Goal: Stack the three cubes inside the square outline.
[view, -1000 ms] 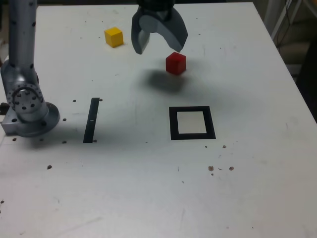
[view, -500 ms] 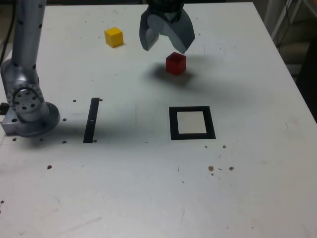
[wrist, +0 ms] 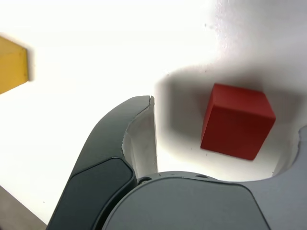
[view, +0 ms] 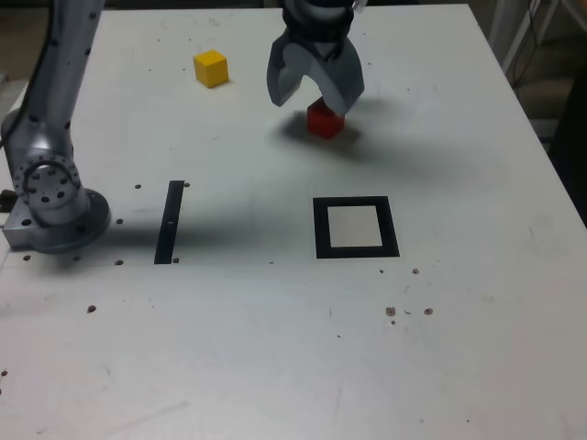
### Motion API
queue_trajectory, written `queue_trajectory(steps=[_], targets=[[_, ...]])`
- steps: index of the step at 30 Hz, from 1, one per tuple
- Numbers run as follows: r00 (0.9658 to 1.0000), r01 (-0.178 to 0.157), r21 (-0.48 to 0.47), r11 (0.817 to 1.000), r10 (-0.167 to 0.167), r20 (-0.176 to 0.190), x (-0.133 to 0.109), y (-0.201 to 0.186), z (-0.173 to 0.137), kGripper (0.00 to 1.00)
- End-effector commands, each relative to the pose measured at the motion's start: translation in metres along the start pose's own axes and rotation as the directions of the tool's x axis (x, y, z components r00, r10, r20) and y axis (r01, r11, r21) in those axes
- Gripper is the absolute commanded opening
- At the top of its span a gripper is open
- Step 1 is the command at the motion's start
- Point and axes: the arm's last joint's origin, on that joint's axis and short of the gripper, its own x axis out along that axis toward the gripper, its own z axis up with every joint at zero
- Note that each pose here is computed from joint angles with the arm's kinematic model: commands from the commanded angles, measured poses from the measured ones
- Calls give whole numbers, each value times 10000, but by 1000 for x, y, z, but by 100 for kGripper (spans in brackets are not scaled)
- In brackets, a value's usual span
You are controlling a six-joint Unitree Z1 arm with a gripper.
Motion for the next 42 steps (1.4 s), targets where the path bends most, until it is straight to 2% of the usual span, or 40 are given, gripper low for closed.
queue_trajectory(steps=[1,11,17,24,30,34,42], targets=[[10000,-37,51,10000,37,-11,2,2,4,93],[10000,-65,67,10000,65,-50,8,6,14,87],[10000,-34,-126,9999,33,-90,12,5,20,79],[9997,-34,-421,9991,23,-263,16,2,24,59],[9997,-194,-403,9990,187,-177,17,0,28,37],[9996,-211,-354,9992,205,-169,17,-1,29,33],[9997,-219,-310,9993,215,-117,15,-3,31,33]])
